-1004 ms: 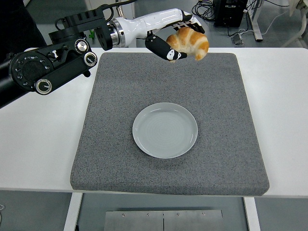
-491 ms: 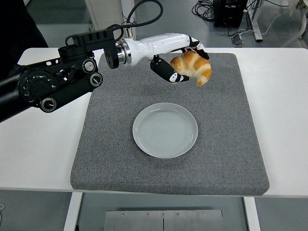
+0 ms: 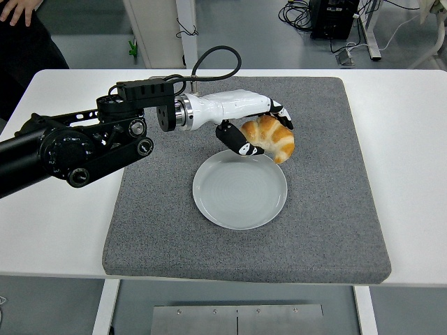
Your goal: Place the bread on the plate
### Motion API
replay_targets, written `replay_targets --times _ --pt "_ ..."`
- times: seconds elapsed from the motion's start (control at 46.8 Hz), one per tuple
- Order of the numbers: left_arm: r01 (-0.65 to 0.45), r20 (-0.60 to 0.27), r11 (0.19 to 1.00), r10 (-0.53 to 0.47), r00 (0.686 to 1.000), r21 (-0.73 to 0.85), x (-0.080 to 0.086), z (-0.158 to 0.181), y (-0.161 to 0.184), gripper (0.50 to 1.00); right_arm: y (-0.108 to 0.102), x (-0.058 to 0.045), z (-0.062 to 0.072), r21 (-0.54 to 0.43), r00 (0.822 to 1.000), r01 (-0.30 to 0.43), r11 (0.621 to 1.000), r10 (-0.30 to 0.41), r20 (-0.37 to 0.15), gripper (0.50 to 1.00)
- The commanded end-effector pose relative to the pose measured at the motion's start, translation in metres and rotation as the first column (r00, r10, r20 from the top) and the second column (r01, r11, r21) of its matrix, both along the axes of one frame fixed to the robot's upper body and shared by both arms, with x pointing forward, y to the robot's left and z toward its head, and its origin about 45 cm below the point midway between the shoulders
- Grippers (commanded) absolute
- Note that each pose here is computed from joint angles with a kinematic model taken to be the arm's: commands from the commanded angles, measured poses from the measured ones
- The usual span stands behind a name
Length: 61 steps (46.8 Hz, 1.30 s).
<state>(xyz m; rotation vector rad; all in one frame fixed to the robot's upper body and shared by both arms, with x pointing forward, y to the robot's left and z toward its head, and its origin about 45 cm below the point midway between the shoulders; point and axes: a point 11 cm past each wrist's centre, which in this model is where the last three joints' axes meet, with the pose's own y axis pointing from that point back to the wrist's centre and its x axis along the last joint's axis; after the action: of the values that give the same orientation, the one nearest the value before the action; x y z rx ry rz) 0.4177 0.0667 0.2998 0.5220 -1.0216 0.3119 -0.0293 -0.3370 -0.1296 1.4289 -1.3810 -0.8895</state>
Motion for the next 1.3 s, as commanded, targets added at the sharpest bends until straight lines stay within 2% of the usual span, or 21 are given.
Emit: replay_targets --times 0.0,0.962,1.282 --pt "0.0 -0.004 1.0 0.0 1.0 0.004 -0.001 -0.003 0.001 0.692 0.0 0.0 0.0 0.0 1.0 0.0 1.0 0.0 0.0 1.0" --pt "0.022 0.026 0.991 -0.025 0.999 0.131 -0.021 -0.066 0.015 0.695 0.0 0.0 0.0 0.0 1.0 0.0 1.0 0.0 0.0 1.0" --pt "0.012 0.035 0.993 -0.016 0.999 0.12 -0.023 -0.071 0.017 0.704 0.0 0.0 0.0 0.0 1.0 0.0 1.0 0.0 0.0 1.0"
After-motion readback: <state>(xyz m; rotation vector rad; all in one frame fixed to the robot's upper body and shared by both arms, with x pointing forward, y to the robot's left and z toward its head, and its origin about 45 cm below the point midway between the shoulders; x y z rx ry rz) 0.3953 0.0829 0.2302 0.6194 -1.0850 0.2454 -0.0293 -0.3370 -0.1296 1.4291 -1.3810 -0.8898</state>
